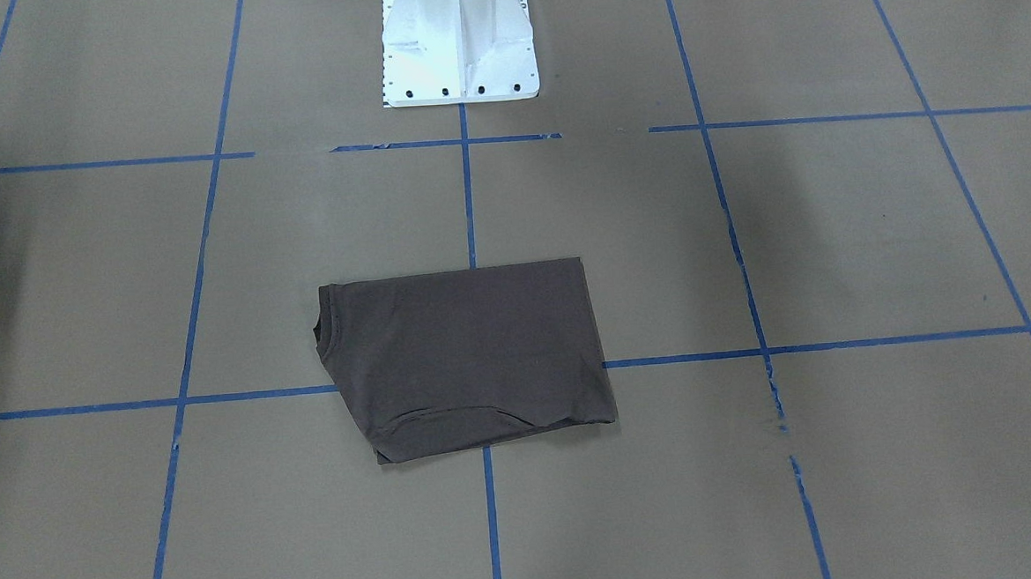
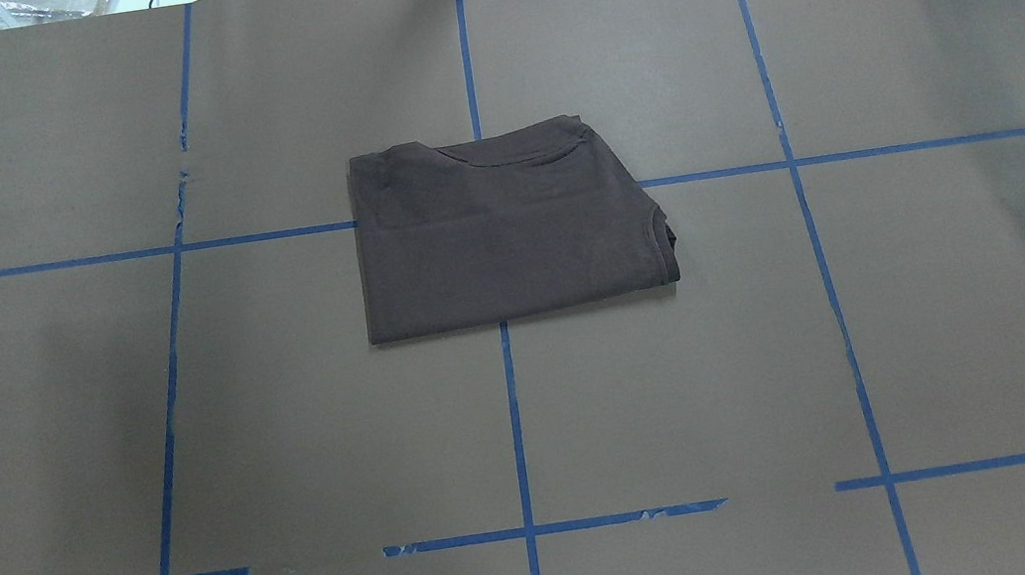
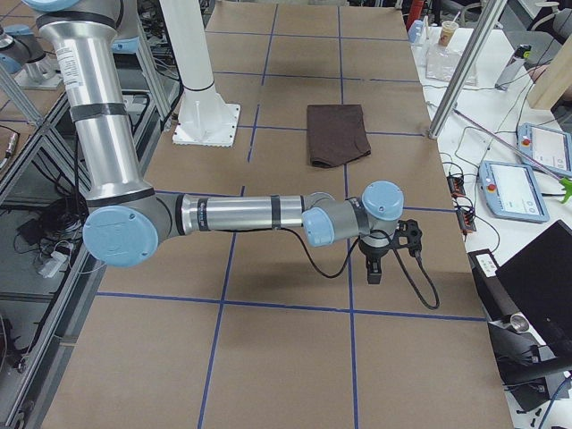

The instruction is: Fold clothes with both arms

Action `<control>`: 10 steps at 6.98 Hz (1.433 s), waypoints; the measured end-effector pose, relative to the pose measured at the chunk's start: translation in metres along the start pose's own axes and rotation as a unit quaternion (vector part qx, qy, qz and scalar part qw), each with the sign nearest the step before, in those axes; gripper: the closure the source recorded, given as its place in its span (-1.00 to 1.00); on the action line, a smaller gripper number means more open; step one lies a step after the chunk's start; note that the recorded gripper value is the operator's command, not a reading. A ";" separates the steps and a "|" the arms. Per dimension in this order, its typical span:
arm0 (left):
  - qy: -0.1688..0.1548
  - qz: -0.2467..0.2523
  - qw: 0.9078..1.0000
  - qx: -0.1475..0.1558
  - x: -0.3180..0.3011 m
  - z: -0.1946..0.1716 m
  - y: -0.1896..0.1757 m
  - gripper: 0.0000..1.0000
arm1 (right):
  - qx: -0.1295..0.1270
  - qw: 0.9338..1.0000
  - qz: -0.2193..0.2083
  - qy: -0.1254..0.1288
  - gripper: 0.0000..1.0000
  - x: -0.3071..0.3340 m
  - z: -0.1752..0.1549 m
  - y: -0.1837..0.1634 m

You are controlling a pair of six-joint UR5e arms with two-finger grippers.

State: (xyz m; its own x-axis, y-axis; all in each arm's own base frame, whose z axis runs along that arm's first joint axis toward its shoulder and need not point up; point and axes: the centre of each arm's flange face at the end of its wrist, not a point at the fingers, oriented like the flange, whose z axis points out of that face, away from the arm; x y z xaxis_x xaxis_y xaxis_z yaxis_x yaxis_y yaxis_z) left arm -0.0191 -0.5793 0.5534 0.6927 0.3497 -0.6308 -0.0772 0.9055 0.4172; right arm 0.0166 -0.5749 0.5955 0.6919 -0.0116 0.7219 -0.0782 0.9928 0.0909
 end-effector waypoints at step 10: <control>-0.009 -0.087 0.994 -0.072 -0.003 -0.010 0.064 -1.00 | -0.073 0.997 -0.012 0.027 -1.00 -0.001 -0.002 0.066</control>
State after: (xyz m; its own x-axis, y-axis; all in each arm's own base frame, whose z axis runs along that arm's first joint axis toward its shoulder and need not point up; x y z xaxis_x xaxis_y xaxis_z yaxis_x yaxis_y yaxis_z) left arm -0.0328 -0.5199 0.5755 0.7173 0.1826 -0.6724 -0.0566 0.9771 0.2049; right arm 0.0118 -0.5090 0.5998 0.7305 -0.0329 0.6821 0.0418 0.9991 0.0034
